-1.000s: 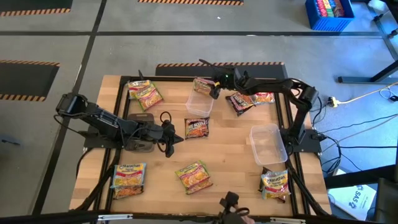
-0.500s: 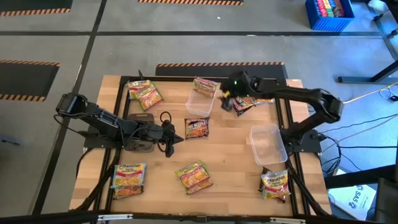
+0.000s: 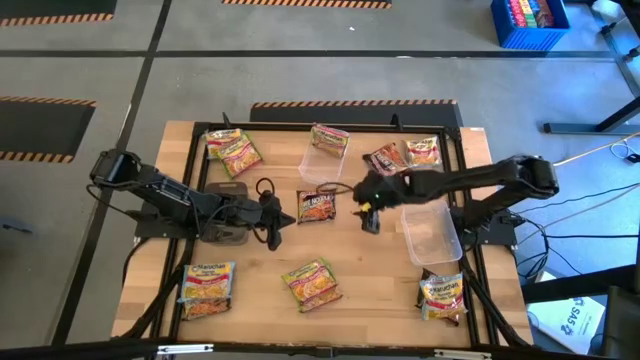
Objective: Sort Maruchan noodles
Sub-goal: Put the bottom green noodle pack into the top transparent bin
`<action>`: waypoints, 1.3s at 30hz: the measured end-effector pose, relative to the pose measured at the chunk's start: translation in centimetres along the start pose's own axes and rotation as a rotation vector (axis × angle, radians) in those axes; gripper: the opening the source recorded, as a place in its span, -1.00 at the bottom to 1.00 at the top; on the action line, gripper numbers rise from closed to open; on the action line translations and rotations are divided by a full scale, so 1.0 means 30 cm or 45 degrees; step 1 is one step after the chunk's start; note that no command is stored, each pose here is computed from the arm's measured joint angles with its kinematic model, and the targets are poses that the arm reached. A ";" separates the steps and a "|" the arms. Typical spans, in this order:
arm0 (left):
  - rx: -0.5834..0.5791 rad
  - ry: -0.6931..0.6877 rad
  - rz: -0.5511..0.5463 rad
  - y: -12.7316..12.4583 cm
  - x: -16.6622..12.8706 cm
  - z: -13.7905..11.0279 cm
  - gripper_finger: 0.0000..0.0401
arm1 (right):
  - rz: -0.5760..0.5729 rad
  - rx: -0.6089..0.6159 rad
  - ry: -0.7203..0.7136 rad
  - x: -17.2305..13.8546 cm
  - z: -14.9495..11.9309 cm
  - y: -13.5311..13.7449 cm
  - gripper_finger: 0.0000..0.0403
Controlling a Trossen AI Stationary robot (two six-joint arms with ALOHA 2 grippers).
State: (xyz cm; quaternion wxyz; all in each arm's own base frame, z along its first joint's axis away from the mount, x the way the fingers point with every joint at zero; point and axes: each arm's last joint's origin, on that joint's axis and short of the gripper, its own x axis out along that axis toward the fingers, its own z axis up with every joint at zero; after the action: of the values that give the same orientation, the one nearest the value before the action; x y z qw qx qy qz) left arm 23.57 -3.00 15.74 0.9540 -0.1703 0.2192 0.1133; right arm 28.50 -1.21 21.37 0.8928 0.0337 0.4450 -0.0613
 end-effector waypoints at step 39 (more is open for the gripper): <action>-0.083 0.047 -0.363 -0.220 -0.053 0.039 -0.39 | 0.560 0.447 -0.383 0.122 -0.129 0.195 0.18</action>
State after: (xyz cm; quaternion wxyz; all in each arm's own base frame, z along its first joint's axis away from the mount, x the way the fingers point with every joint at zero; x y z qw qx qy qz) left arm 24.54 -8.84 19.26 0.9501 -0.2328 0.2067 -0.0193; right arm 28.44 4.72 16.17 0.9209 0.2733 0.2728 0.0532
